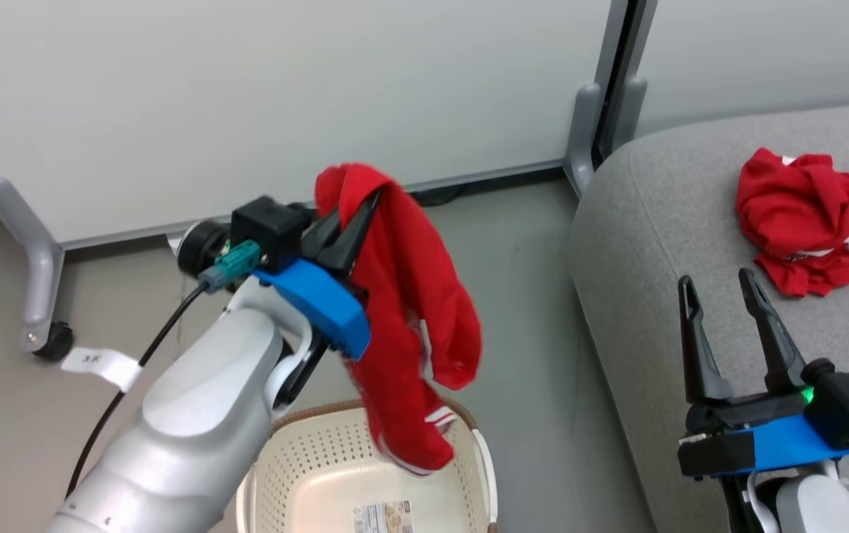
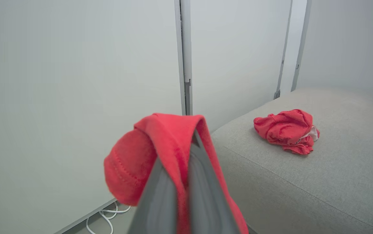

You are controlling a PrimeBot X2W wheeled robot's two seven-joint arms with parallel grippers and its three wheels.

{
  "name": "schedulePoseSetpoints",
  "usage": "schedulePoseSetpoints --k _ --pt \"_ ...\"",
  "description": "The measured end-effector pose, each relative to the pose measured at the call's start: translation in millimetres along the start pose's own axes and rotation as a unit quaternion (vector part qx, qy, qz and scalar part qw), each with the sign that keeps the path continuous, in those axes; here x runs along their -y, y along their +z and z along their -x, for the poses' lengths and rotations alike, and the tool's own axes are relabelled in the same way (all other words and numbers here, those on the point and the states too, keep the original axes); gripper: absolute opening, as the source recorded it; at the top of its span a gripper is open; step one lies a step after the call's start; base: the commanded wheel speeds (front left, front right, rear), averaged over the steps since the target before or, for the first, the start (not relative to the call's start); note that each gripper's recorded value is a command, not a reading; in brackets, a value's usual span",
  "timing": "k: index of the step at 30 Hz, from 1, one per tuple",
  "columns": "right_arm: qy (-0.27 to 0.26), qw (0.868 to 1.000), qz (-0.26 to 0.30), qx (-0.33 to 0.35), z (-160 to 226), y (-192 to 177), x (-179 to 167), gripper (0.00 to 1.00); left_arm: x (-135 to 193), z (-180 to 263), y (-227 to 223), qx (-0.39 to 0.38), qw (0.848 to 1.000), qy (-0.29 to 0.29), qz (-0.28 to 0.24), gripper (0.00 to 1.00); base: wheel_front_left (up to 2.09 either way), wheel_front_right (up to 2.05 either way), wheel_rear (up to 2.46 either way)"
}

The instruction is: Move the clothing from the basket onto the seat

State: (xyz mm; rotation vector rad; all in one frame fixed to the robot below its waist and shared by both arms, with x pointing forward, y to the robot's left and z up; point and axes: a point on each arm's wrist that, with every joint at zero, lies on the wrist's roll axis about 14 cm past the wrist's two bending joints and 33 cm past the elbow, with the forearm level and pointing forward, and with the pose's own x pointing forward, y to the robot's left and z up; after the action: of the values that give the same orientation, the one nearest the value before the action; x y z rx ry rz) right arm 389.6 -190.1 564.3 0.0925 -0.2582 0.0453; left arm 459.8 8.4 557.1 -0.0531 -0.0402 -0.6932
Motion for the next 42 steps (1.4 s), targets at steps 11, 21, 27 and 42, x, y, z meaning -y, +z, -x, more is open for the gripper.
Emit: schedulePoseSetpoints --k 11,21,27,42 --pt "0.016 1.000 -0.007 0.003 6.6 3.6 -13.3 1.00 34.9 -11.4 81.1 0.092 0.994 -0.047 -0.046 0.00 0.00 0.00 0.00" --pt "0.031 0.999 -0.013 0.005 4.8 4.3 -24.3 1.00 41.4 -13.1 87.2 0.100 0.993 -0.052 -0.046 0.00 0.00 0.00 0.00" --pt "0.090 0.996 -0.024 0.008 0.2 5.1 -64.2 1.00 39.3 -14.8 83.6 0.098 0.993 -0.050 -0.042 0.00 0.00 0.00 0.00" --pt "0.252 0.968 -0.014 0.002 -40.5 -6.3 -168.9 1.00 33.9 -26.7 76.1 0.095 0.993 -0.050 -0.037 0.00 0.00 0.00 0.00"
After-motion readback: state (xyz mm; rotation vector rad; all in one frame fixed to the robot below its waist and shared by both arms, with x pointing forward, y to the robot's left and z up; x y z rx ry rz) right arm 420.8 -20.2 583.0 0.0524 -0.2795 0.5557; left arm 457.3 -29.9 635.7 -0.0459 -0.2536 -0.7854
